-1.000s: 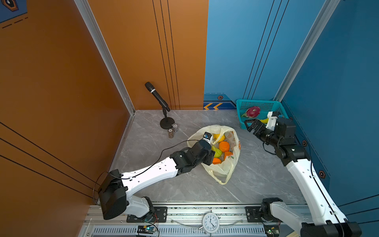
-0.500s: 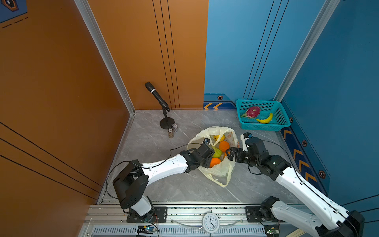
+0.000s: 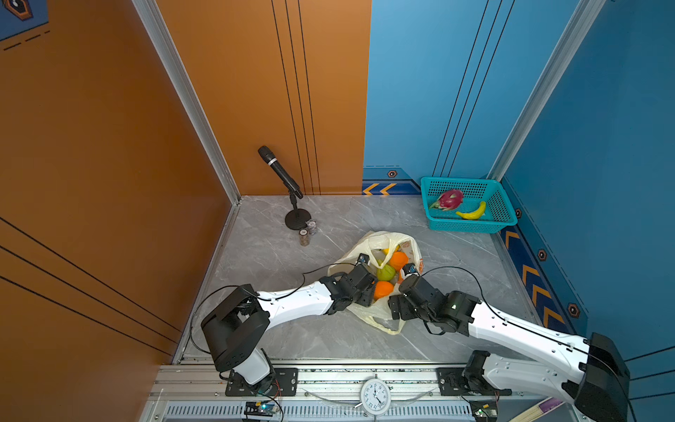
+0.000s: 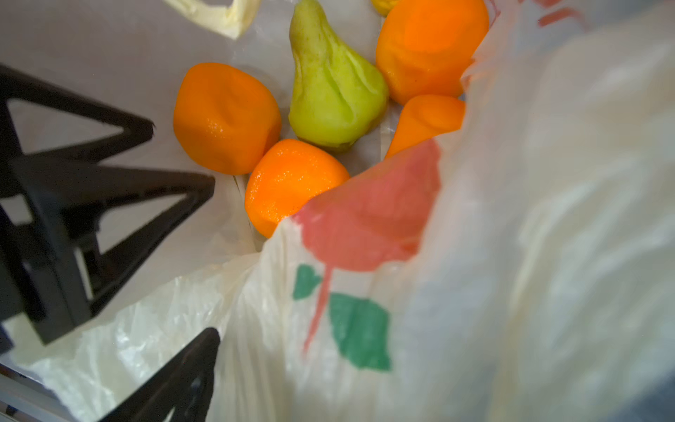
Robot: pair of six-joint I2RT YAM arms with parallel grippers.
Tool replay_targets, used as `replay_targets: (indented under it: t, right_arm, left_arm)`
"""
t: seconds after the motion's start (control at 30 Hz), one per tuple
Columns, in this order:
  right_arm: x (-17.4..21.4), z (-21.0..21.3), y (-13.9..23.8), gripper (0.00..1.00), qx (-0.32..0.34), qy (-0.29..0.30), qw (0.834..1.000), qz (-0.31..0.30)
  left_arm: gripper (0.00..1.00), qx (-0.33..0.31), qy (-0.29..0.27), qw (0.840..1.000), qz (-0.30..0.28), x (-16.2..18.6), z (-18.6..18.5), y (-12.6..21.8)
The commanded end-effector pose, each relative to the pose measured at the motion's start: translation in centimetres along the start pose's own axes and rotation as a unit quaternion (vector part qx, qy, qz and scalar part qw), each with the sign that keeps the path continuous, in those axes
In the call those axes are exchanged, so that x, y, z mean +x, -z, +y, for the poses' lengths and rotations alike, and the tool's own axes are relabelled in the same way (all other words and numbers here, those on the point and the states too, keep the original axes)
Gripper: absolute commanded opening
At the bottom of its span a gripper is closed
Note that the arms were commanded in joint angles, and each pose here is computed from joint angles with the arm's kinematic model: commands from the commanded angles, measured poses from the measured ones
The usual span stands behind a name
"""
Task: Untie the knot of the plastic bag and take out the fruit
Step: 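Move the right gripper back into the bag while the left holds the rim, then grasp an orange inside the bag with the left gripper and lift it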
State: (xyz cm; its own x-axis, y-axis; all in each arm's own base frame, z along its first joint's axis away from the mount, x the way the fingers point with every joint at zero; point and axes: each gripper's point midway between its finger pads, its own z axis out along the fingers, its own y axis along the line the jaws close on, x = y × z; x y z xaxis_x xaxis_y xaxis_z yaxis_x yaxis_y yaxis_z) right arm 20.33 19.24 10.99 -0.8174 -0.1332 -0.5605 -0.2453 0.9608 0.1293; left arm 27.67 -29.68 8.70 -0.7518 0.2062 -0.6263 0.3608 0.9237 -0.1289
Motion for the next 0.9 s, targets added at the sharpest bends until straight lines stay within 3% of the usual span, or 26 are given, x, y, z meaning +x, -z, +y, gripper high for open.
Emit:
replay_targets:
  t: [0.0,0.27,0.57,0.67,0.87]
  right_arm:
    - [-0.1,-0.7,-0.2,0.95,0.023,-0.011,1.0,-0.016]
    - [-0.9,-1.1,0.4,0.98,0.027,-0.02,0.999,-0.039]
    - [-1.6,-1.2,0.7,1.0,0.033,-0.025,0.998,-0.052]
    - [-2.4,-1.1,1.2,1.0,0.034,-0.032,0.997,-0.064]
    - [-4.0,-1.0,2.6,1.0,0.025,-0.045,0.995,-0.088]
  left_arm:
    - [0.7,-0.01,0.017,0.999,-0.04,-3.5,0.4,-0.2]
    - [0.77,0.009,0.0,1.0,-0.017,-4.2,-0.2,-2.4]
    - [0.79,-0.003,-0.015,0.999,0.05,-1.5,0.3,-4.9]
    - [0.76,-0.011,-0.018,0.997,0.069,-0.5,0.6,-5.4]
    - [0.58,-0.014,-0.022,0.997,0.067,-0.7,0.7,-4.9]
